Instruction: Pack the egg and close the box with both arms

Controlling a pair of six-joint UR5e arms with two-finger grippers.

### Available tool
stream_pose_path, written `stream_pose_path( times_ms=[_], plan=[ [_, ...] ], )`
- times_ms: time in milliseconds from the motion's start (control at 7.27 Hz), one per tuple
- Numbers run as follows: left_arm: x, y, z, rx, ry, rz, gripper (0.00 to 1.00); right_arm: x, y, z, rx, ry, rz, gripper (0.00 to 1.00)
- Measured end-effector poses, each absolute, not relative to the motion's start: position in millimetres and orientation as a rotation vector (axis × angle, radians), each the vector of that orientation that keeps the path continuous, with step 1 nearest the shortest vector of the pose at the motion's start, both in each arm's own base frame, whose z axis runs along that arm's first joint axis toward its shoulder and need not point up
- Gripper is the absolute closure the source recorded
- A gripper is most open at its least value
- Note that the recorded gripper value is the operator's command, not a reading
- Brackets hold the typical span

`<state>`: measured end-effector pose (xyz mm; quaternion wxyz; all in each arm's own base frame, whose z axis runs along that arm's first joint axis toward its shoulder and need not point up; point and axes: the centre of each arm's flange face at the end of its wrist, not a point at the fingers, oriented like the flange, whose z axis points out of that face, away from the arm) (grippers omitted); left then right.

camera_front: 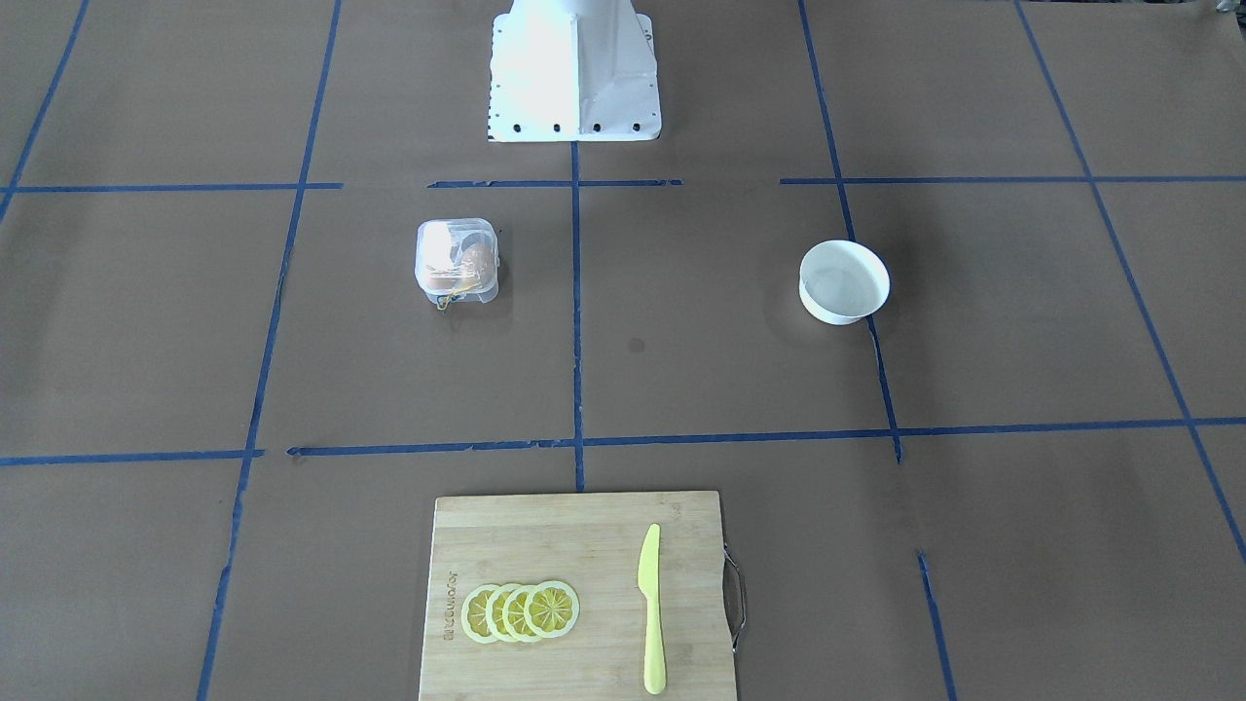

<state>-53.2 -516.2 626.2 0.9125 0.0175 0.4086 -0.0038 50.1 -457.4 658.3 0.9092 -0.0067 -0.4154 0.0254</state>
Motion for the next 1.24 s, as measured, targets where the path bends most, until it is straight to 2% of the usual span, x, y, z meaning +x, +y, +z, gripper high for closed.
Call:
stream_pose_path(
  times_ms=[1238],
  plan=[
    [-55.9, -516.3, 649.5, 0.098, 0.844, -0.047, 0.00, 74.7, -457.0, 644.6, 0.047, -0.783, 0.081, 0.00]
  ],
)
